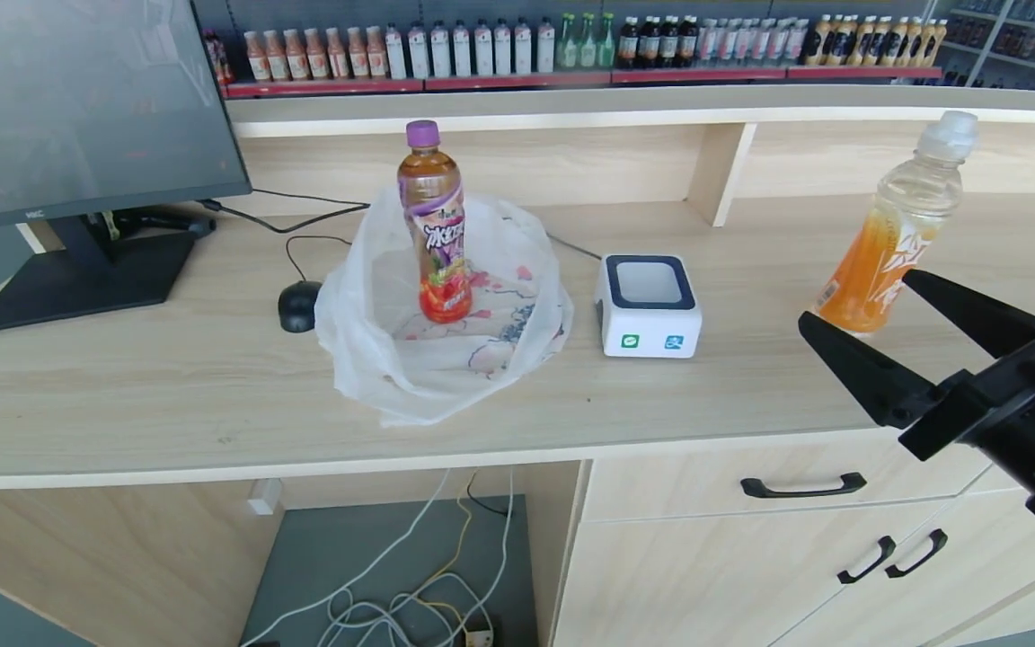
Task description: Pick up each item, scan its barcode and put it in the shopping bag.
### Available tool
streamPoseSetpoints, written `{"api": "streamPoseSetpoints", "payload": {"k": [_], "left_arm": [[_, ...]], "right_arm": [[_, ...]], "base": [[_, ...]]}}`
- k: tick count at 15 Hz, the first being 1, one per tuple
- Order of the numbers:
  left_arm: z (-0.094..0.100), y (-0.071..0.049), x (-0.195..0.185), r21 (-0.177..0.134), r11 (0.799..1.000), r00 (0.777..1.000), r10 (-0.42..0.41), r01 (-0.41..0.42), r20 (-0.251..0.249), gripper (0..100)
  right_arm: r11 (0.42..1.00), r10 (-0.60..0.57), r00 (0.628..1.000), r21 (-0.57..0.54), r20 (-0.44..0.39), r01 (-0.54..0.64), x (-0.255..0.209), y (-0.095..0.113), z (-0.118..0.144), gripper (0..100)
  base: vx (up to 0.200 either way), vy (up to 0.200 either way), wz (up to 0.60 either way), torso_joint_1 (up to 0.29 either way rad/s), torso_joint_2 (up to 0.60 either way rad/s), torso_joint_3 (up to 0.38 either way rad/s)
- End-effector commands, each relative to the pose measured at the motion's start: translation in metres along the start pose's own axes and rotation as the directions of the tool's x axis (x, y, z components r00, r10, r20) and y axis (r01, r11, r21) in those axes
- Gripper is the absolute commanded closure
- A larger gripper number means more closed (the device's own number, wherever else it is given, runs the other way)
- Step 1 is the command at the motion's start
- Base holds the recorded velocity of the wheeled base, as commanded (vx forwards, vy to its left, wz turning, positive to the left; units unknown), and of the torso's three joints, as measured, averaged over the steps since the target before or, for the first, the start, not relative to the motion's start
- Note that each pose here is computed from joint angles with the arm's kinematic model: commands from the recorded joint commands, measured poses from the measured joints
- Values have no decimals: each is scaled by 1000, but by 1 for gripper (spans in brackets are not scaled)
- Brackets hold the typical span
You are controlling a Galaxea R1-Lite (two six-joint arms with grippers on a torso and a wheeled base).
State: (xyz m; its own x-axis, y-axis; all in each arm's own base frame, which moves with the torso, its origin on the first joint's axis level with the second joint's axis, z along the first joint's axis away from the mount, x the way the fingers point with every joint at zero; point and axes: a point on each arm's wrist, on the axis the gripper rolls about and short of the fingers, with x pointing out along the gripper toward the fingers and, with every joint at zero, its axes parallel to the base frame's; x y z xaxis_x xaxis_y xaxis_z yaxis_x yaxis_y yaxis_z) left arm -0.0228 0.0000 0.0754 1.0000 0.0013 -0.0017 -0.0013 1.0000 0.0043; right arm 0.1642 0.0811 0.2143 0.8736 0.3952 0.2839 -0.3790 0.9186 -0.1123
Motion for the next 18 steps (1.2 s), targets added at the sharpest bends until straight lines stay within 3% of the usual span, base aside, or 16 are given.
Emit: {"api": "streamPoseSetpoints", "payload": {"k": [1,10,15,18], "left_arm": [[0,0,0,0,1000,1000,0,0,0,0],[0,0,0,2,1000,1000,0,0,0,0],[0,0,0,2,1000,1000,0,0,0,0],[0,0,0,2,1000,1000,0,0,0,0]], "right_arm": [[1000,4,1000,0,-4,-4,1,1,-1,0],[1000,6,1000,10,-24,-6,3,1,-6,0],[1000,12,998,9,-68,-11,19,4,-17,0],[1000,-12,998,-2,-67,12,62,1,-27,0]], "base": [[0,-200,0,2,2,-2],[0,-200,0,-1,0,3],[0,0,0,0,0,0],[0,0,0,0,0,0]]}}
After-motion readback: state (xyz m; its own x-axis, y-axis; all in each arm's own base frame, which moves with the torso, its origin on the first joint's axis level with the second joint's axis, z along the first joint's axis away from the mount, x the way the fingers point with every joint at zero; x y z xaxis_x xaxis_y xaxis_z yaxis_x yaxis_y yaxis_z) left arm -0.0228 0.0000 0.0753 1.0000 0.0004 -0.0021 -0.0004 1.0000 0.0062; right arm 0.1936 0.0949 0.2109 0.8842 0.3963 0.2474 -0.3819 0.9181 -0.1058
